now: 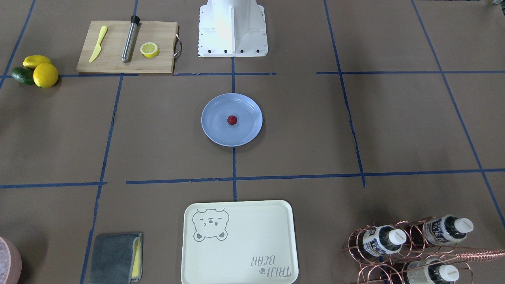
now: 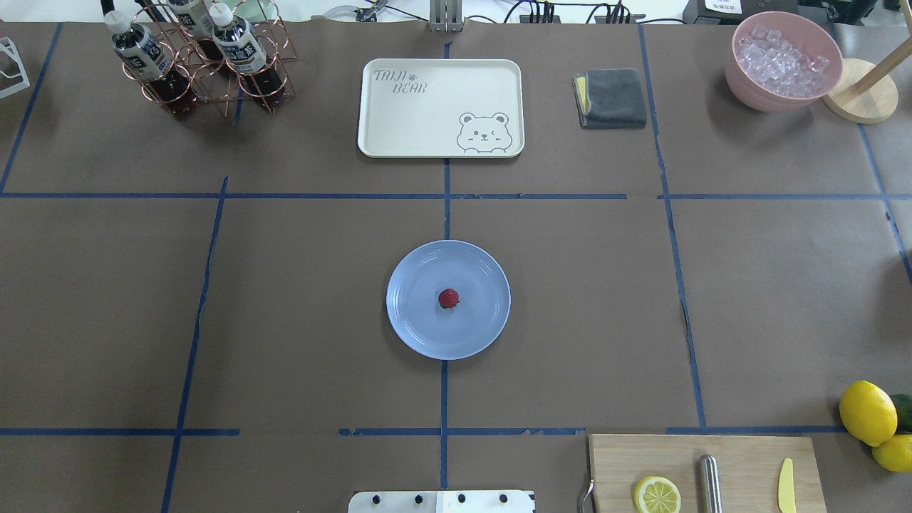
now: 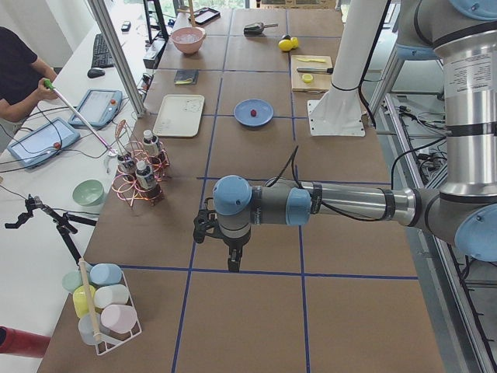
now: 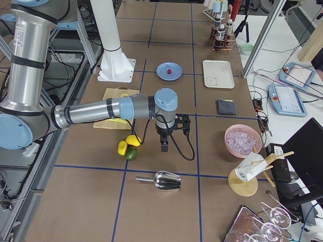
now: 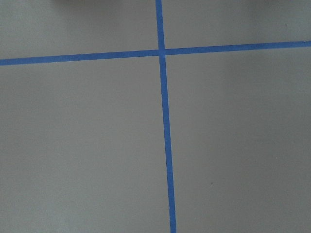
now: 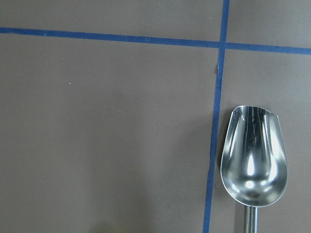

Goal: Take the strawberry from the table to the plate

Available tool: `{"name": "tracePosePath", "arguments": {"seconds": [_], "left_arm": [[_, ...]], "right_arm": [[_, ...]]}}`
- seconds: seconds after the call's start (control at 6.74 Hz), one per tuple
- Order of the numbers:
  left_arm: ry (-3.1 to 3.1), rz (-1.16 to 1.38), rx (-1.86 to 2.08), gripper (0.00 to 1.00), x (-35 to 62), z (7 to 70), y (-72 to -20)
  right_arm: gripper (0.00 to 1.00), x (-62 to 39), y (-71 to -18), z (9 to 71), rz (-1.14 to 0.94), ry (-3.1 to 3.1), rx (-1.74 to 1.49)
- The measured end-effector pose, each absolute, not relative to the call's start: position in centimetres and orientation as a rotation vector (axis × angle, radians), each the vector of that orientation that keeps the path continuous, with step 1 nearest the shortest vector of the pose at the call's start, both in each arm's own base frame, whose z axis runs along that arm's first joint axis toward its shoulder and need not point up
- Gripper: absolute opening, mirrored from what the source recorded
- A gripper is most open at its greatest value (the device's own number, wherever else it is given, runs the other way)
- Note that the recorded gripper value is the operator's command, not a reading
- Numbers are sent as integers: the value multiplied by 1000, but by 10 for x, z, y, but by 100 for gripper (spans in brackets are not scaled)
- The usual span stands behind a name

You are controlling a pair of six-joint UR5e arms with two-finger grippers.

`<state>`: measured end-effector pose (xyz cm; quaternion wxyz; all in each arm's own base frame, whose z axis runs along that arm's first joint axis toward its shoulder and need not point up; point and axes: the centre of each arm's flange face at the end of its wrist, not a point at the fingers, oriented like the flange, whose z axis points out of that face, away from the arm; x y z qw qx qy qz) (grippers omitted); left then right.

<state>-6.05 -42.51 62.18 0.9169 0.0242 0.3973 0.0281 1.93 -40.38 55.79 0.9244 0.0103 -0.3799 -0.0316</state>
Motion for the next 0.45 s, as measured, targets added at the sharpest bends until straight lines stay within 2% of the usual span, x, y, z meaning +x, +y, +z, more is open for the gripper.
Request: {"name": "tracePosePath", "arguments": {"seconds": [0.45], "left_arm": [[806,68,69,100,-61,617,-436]], "right_arm": [[100,19,-405,556,-72,-779,28]]}}
